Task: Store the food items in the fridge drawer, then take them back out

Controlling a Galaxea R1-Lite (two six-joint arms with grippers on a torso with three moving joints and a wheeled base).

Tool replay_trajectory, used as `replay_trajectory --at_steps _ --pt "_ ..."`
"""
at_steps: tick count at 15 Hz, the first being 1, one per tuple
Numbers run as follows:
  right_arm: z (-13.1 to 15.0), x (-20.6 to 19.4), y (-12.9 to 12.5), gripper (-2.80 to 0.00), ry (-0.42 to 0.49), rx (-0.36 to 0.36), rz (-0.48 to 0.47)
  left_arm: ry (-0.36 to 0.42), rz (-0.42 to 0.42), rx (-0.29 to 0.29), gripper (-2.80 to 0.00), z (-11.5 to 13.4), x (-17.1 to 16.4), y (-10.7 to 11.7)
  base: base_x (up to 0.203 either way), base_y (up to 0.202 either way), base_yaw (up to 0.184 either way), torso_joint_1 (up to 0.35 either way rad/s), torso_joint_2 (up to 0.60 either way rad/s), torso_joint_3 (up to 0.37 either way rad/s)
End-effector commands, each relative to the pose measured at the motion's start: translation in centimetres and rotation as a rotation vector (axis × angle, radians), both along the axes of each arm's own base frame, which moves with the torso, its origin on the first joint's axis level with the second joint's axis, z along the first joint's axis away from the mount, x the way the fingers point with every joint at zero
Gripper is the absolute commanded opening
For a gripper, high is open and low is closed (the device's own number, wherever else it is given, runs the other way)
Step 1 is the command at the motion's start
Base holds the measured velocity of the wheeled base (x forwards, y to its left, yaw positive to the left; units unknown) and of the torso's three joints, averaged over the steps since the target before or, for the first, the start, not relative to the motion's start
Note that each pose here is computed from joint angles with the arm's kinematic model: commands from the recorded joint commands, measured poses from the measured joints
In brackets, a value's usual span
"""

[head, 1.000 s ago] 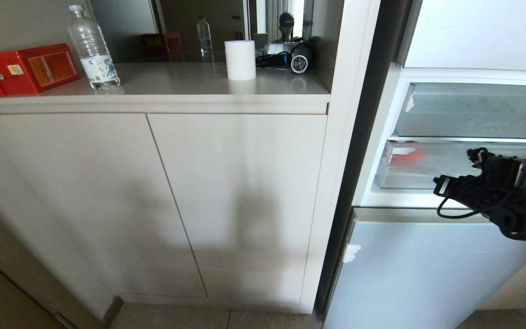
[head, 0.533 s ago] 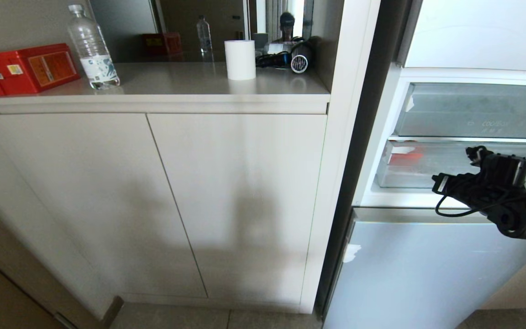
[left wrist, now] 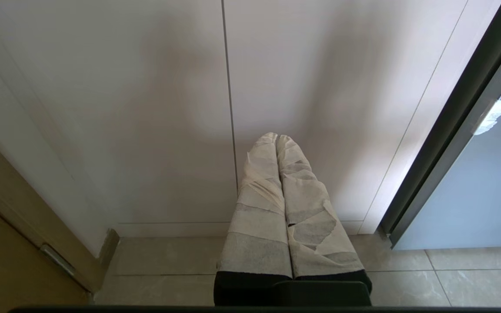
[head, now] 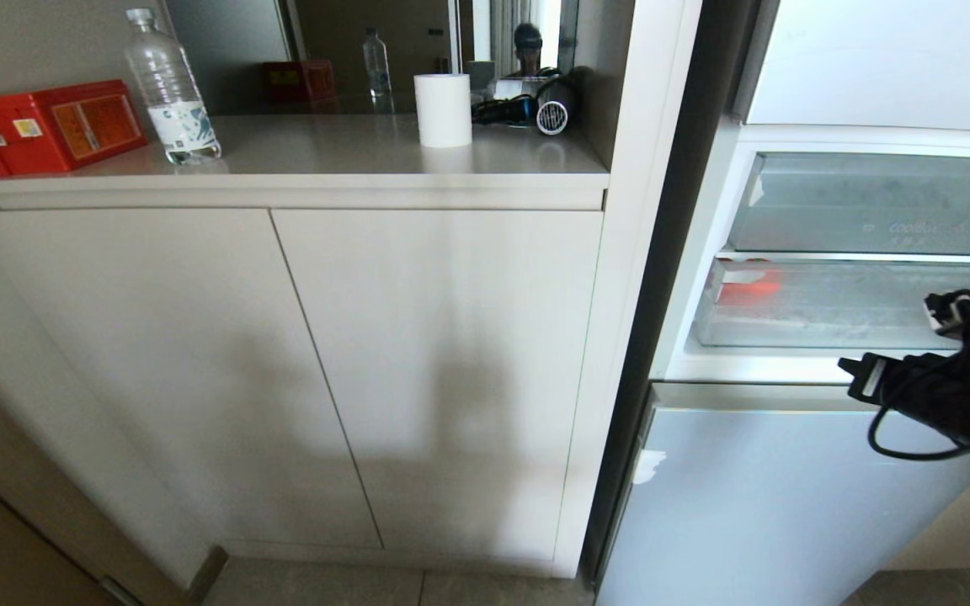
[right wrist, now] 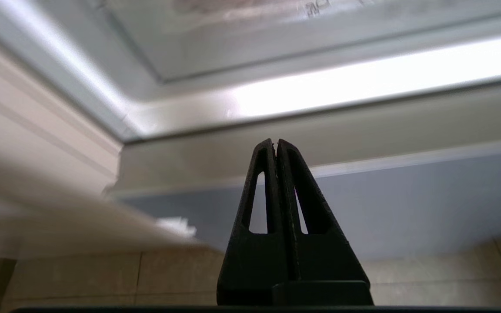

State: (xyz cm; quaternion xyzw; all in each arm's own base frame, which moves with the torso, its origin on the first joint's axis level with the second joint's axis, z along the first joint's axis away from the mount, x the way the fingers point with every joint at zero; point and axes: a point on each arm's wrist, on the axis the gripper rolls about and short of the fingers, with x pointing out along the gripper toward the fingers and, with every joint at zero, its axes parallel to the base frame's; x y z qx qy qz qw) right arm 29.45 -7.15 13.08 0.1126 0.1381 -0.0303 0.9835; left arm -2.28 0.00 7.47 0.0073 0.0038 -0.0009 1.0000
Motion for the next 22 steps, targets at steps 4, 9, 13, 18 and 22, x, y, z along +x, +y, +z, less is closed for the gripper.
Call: replay_trajectory --at_steps 4,9,13,18,22 --pt "2.4 -16.3 3.6 -2.80 -0.162 -0.060 -0.045 0.002 0.000 0.001 -2.80 0.0 0.0 0.0 0.000 0.000 0.000 0.000 0.00 0.000" --pt "0.2 -25.4 6.5 -2.80 -0.217 -0.225 -0.014 0.002 0.000 0.000 -2.80 0.0 0.0 0.0 0.000 0.000 0.000 0.000 0.00 0.000" --pt "-3.6 -29.3 7.2 -2.80 -0.138 -0.320 0.015 0.000 0.000 -0.002 -2.80 0.0 0.0 0.0 0.000 0.000 0.000 0.000 0.00 0.000" --pt "-5.3 -30.3 7.2 -2.80 -0.091 -0.326 0.159 0.000 0.000 -0.002 -2.80 0.0 0.0 0.0 0.000 0.000 0.000 0.000 0.00 0.000" --pt "-5.6 -31.8 7.2 -2.80 -0.283 -0.340 0.108 0.000 0.000 -0.001 -2.80 0.0 0.0 0.0 0.000 0.000 0.000 0.000 0.00 0.000"
